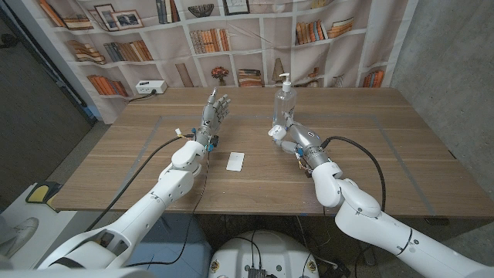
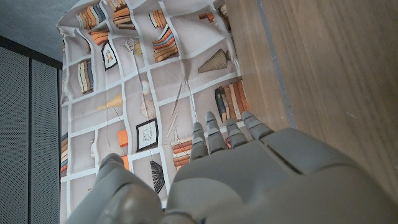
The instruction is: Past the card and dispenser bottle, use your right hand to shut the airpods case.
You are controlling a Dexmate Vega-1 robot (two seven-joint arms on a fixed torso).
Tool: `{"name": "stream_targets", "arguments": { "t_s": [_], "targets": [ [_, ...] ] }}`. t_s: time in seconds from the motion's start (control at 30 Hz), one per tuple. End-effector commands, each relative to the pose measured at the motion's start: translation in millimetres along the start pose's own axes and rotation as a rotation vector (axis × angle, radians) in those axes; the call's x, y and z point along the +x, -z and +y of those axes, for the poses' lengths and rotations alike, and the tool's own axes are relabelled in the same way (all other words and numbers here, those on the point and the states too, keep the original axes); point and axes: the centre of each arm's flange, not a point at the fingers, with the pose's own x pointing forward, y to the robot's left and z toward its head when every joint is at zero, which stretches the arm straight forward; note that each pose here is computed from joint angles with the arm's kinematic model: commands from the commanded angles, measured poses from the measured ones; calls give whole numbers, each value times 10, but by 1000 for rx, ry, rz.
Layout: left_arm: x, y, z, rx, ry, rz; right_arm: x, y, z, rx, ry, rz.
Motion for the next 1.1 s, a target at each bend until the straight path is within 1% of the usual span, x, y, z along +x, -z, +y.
{"name": "stream_targets", "arguments": {
  "t_s": [0.03, 0.33, 0.53, 0.83, 1.1],
  "targets": [
    [-8, 0, -20, 3, 13, -4, 7, 3, -59, 7, 25, 1],
    [-7, 6, -30, 11, 5, 6, 29, 15, -99, 15, 53, -2],
    [-21, -23, -70, 23, -19, -3, 46, 5, -138, 21, 74, -5],
    [-16, -92, -103, 33, -7, -15, 59, -22, -175, 22, 97, -19],
    [-26, -106, -120, 41, 8, -12, 46, -66, -215, 21, 117, -26]
  ]
}}
